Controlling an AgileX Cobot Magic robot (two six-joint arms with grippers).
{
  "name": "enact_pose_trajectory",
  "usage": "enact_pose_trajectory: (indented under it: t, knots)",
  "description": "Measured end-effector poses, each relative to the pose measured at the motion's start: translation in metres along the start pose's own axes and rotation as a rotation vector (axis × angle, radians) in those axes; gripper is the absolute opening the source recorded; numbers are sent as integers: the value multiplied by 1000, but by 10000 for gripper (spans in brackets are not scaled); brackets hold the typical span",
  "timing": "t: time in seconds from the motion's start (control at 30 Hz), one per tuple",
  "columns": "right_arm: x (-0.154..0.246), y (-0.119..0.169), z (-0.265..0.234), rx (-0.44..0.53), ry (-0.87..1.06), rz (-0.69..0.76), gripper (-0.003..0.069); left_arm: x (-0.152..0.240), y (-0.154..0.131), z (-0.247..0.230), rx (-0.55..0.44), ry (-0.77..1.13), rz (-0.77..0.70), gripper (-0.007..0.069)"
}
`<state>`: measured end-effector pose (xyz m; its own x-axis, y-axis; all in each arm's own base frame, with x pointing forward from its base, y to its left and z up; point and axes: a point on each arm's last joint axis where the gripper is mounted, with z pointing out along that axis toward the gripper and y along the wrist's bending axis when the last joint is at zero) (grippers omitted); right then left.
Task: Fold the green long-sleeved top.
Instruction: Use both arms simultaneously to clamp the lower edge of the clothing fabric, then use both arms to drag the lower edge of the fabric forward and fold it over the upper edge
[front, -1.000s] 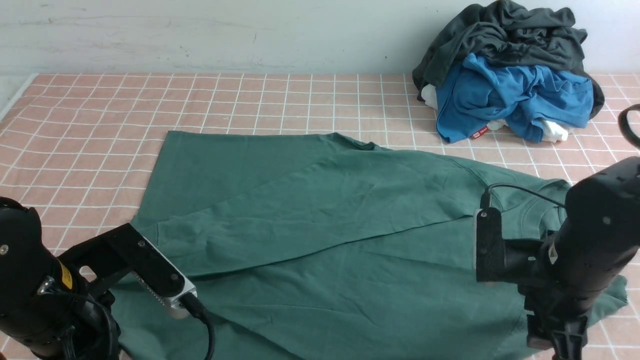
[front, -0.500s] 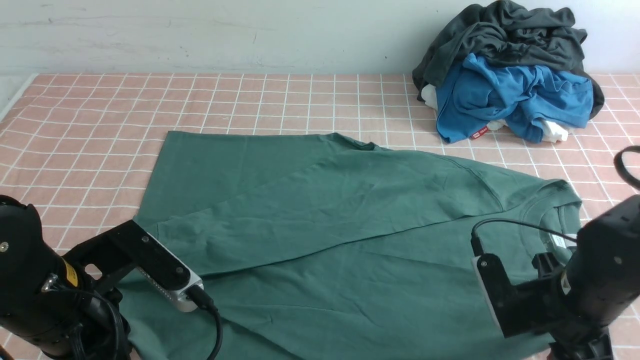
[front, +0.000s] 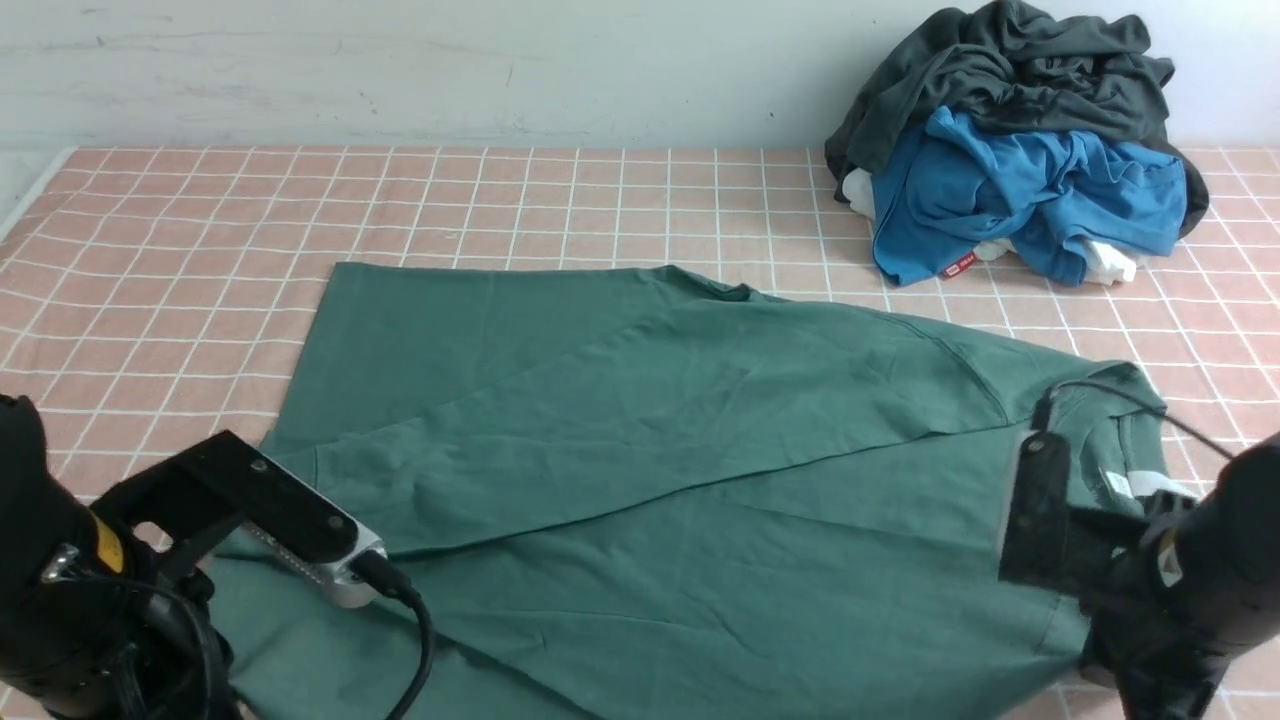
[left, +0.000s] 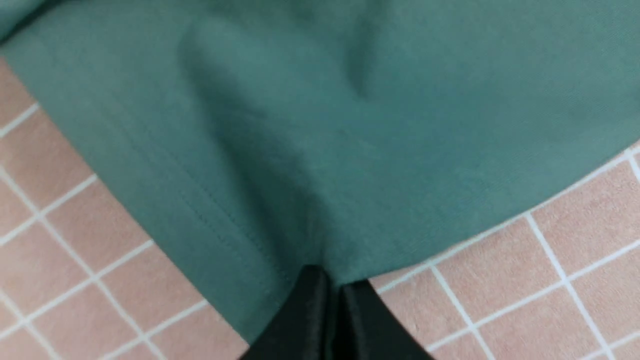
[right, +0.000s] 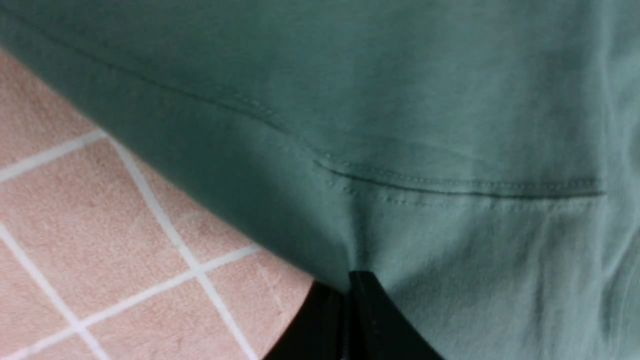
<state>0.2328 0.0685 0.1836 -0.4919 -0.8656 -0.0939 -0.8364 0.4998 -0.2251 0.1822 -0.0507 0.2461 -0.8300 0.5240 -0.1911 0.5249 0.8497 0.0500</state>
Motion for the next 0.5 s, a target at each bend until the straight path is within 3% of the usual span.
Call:
enact_pose_trajectory:
  t: [0.13,0.27,0.5]
  knots:
    - [-6,-12,-25,14,13,194,-2,-3,14,-18,-61,-25,-134,-1]
    - [-21,-31,-47,69,-30,282,-3,-17,36,-35,-120,-113,-270,-1]
    - [-65,-114,-41,178,-151,395,-3,-106,110,-25,-186,-330,-421,0]
